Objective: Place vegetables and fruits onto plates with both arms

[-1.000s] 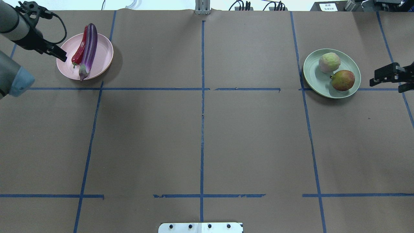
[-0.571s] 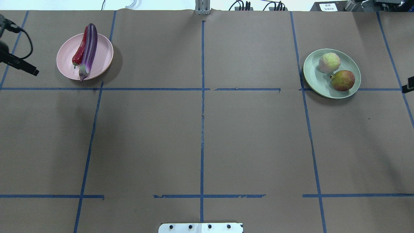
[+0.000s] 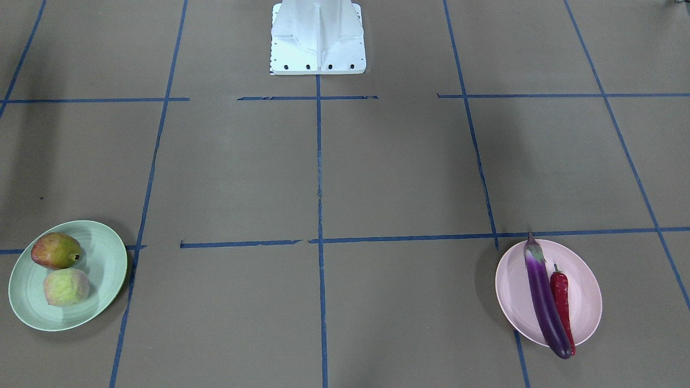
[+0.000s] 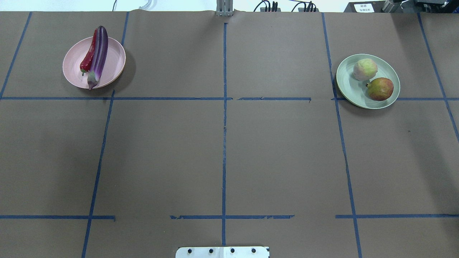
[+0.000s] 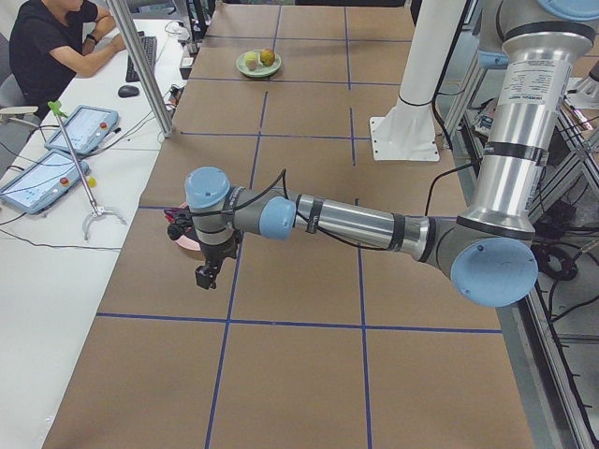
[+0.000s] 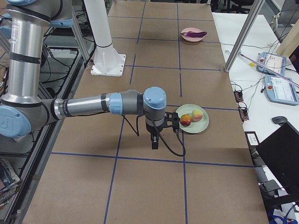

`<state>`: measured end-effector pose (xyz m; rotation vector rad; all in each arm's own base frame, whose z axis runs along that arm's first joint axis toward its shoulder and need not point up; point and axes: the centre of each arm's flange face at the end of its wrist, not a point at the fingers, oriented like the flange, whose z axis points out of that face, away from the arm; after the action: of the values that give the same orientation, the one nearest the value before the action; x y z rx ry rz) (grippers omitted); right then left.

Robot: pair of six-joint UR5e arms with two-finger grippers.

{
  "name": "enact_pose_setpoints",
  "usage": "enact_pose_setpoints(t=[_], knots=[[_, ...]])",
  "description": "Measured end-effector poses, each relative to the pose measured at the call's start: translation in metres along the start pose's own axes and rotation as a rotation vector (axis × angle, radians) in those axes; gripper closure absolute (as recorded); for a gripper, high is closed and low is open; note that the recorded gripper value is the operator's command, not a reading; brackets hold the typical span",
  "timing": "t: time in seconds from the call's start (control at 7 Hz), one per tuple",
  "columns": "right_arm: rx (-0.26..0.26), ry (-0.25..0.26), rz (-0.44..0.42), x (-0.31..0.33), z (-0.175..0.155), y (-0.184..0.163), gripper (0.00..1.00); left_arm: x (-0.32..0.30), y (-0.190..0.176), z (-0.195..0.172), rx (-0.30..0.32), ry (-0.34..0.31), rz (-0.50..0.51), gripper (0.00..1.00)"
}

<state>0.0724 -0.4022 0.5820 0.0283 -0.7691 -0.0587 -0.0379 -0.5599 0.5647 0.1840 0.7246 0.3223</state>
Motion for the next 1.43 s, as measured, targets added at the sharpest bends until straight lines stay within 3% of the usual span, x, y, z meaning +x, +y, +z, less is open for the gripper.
enact_pose_setpoints(t=[0.29, 0.43, 0.86, 1.43], knots=[[-0.015, -0.056, 0.008, 0.001, -0.002, 0.012, 0.00, -0.006, 0.050, 0.006, -0.085, 0.061, -0.079, 0.00], [-0.015, -0.055, 0.000, -0.001, -0.002, 0.011, 0.00, -0.008, 0.071, 0.014, -0.103, 0.080, -0.100, 0.00], [-0.027, -0.001, -0.016, -0.002, -0.001, 0.007, 0.00, 0.006, 0.109, 0.008, -0.096, 0.084, -0.100, 0.00], [-0.005, 0.004, -0.041, -0.005, -0.003, 0.005, 0.00, 0.012, 0.124, 0.003, -0.090, 0.079, -0.099, 0.00]])
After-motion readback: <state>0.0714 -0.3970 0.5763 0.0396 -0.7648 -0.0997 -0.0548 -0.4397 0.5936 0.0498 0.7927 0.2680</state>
